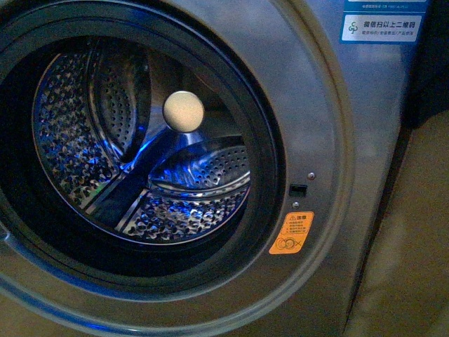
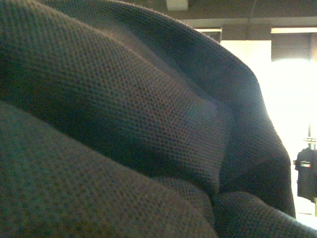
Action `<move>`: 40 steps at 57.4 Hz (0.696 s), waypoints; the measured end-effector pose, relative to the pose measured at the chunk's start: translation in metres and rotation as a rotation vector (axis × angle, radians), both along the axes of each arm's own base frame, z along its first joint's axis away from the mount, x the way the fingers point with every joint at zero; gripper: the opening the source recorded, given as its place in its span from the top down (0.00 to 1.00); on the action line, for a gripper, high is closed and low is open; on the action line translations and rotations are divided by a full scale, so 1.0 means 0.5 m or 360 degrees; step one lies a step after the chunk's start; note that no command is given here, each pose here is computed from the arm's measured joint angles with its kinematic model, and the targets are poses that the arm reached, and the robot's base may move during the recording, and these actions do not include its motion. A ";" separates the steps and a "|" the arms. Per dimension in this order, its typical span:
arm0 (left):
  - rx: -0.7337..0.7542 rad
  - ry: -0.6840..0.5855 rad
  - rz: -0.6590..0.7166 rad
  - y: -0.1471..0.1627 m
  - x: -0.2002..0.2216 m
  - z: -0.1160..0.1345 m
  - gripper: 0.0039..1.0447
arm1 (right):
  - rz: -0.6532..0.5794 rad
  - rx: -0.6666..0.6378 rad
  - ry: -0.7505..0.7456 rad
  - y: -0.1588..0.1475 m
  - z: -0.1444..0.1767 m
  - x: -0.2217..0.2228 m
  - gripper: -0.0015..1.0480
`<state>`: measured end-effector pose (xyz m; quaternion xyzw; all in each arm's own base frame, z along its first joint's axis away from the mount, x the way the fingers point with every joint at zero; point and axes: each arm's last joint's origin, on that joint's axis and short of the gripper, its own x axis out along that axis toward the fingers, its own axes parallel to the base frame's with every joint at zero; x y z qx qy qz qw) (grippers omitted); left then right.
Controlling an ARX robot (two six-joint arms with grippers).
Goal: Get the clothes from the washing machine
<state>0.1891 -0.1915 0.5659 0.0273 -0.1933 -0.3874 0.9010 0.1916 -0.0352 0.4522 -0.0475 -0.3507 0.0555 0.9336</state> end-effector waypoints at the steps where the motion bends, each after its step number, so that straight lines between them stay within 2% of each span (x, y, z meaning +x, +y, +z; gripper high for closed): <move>1: 0.0000 0.0000 0.0000 0.000 0.000 0.000 0.06 | -0.0007 0.0004 0.0000 -0.007 0.002 -0.002 0.91; 13: 0.0000 0.0000 0.0000 0.000 0.000 0.000 0.06 | -0.0262 0.0035 0.0107 -0.155 0.017 -0.054 0.91; 20: 0.0000 0.0000 0.0000 0.000 0.000 0.000 0.06 | -0.0424 0.0140 0.0326 -0.249 -0.014 -0.077 0.91; 25: 0.0000 0.0000 0.0000 0.000 0.000 0.000 0.06 | -0.0506 0.0266 0.0540 -0.319 -0.058 -0.085 0.91; 32: 0.0000 0.0000 0.0000 0.000 0.000 0.000 0.06 | -0.0579 0.0489 0.0850 -0.407 -0.157 -0.092 0.91; 40: 0.0000 0.0000 0.0000 0.000 0.000 0.000 0.06 | -0.0603 0.0713 0.1093 -0.464 -0.274 -0.102 0.91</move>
